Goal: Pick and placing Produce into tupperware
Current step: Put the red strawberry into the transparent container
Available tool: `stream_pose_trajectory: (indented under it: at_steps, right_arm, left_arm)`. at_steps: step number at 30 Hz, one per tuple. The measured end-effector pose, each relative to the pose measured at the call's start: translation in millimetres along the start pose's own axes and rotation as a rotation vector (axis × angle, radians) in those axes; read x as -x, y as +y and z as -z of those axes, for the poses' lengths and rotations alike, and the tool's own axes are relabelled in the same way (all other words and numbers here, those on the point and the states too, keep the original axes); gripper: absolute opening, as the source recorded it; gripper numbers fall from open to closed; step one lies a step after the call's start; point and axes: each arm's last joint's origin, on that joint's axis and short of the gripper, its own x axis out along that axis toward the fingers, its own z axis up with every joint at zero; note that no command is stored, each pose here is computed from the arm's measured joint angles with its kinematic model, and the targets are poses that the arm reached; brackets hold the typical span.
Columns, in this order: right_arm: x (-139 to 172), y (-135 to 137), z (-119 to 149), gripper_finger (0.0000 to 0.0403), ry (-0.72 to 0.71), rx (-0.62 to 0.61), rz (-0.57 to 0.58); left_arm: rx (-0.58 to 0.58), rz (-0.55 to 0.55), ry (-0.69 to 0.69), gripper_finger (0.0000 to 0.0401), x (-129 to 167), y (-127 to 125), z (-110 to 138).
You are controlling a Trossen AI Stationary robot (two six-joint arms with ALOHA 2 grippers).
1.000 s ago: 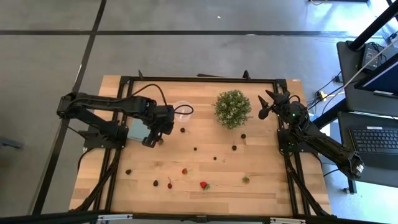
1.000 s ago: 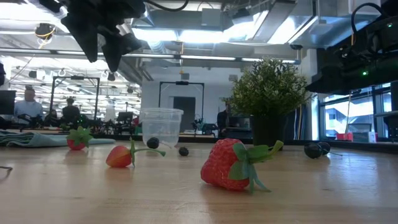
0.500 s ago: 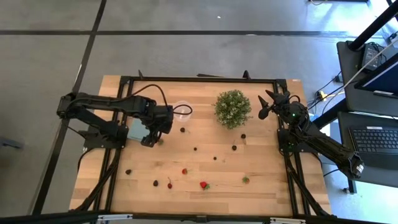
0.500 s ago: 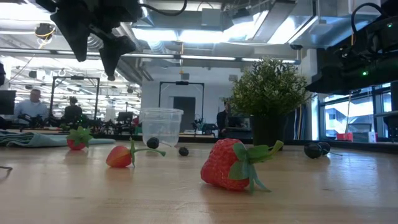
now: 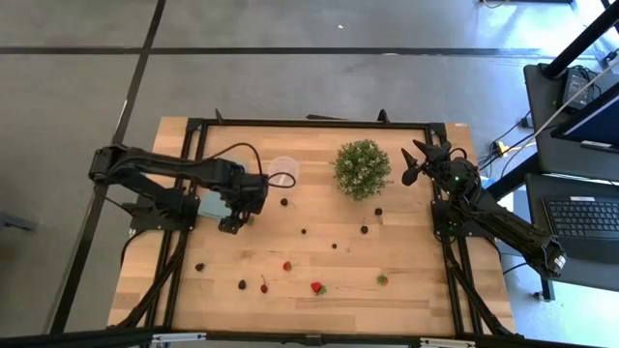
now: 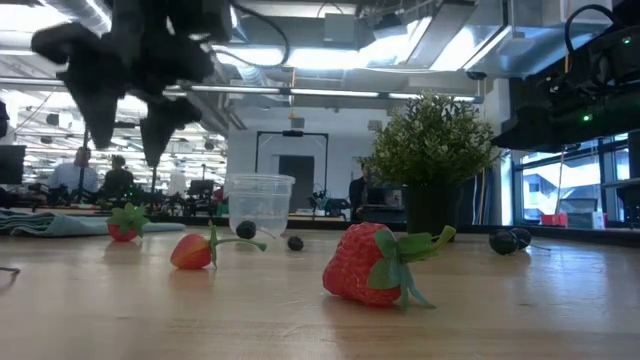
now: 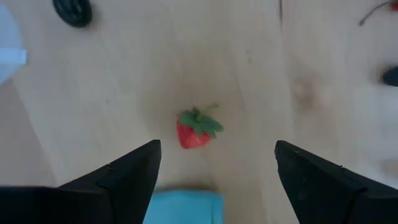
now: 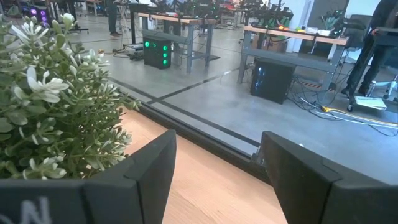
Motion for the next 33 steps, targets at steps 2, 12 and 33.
stream_pose_trajectory:
  at_steps: [2, 12, 33]
  right_arm:
    - [0.0, 0.0, 0.0, 0.0239, 0.0, 0.0, 0.0]
    - [0.0, 0.0, 0.0, 0.0239, 0.0, 0.0, 0.0]
    - [0.0, 0.0, 0.0, 0.0239, 0.0, 0.0, 0.0]
  left_arm:
    - [-0.029, -0.019, -0.006, 0.0303, -8.9, -0.1, 2.4]
    - [-0.049, -0.063, -0.039, 0.0298, -40.1, 2.2, 15.1]
    - [-0.074, -0.079, -0.075, 0.0298, -67.1, 2.3, 30.9]
